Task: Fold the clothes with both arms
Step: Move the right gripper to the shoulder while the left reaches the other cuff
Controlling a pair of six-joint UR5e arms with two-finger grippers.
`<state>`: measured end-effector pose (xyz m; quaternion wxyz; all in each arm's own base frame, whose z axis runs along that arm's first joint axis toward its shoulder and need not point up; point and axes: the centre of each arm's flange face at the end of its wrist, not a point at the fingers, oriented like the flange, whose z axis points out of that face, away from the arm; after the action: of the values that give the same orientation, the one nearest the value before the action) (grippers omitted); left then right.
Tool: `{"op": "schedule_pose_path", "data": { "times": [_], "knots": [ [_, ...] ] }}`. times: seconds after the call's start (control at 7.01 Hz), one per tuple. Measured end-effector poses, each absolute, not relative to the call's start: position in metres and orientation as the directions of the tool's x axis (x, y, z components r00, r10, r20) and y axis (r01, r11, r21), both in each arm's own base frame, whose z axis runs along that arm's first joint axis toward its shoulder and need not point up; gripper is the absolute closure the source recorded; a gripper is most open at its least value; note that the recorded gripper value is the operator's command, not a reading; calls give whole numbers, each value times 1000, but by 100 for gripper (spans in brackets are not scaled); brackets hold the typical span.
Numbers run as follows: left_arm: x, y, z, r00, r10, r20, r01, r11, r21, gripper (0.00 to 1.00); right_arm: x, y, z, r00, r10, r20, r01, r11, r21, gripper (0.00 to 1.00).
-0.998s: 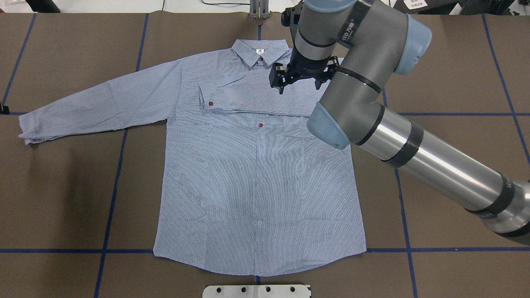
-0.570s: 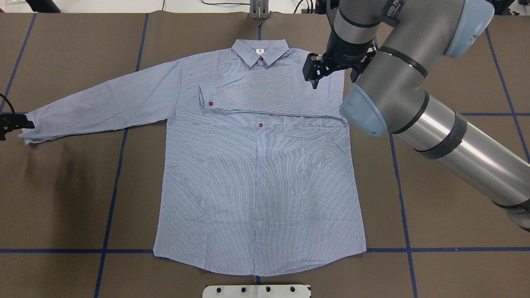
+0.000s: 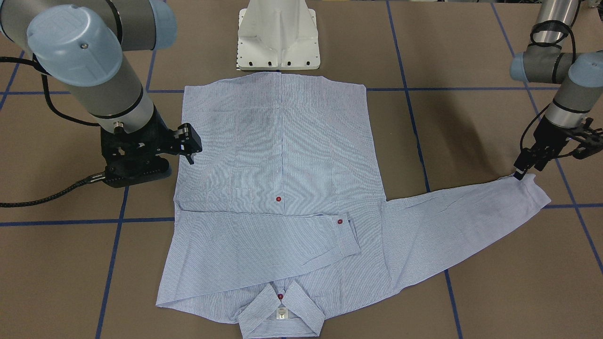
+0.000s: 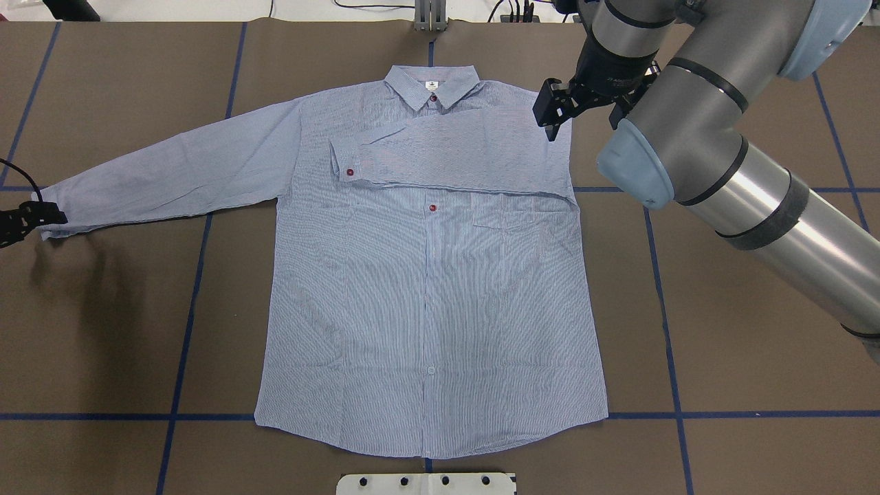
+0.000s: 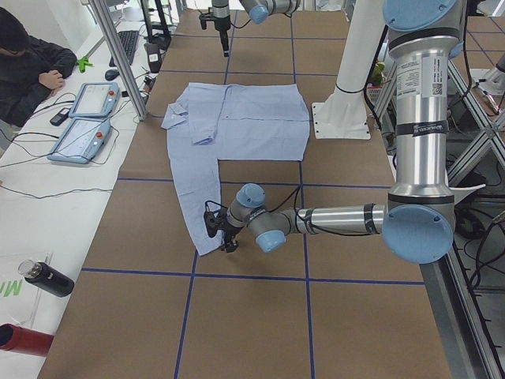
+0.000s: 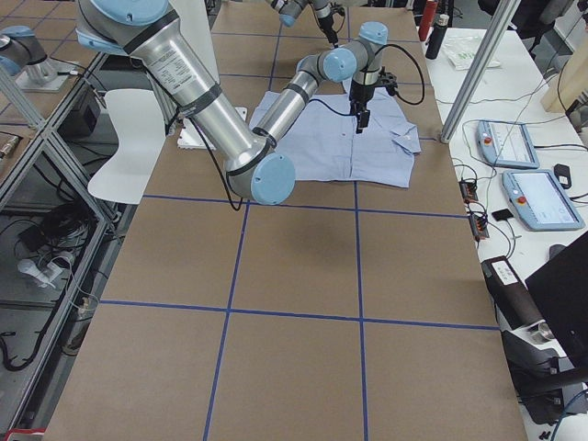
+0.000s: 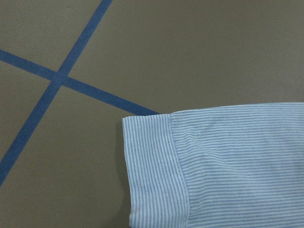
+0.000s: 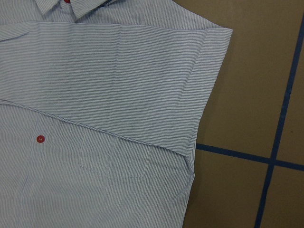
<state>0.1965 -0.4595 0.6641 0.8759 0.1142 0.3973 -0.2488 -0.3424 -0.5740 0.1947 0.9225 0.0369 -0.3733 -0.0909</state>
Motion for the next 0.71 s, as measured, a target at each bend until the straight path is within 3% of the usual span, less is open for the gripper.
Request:
{"op": "schedule_pose_path", "data": {
  "times": [0.29,0.43,0.57,0.71],
  "knots": [
    [197,-460,668,572,-342,-745,525,851,12,36,-342,-575,196,705,-195,682,140,981,136,0],
    [198,-462,671,582,-337,-740,521,853,22,46,-342,-575,196,705,-195,682,140,981,135,0],
    [199,-463,673,587,-335,-737,520,854,26,61,-342,-575,196,706,-195,681,140,981,136,0],
    [200,-464,674,588,-334,-736,519,854,28,81,-343,-574,196,706,-196,681,141,981,136,0]
  ]
}}
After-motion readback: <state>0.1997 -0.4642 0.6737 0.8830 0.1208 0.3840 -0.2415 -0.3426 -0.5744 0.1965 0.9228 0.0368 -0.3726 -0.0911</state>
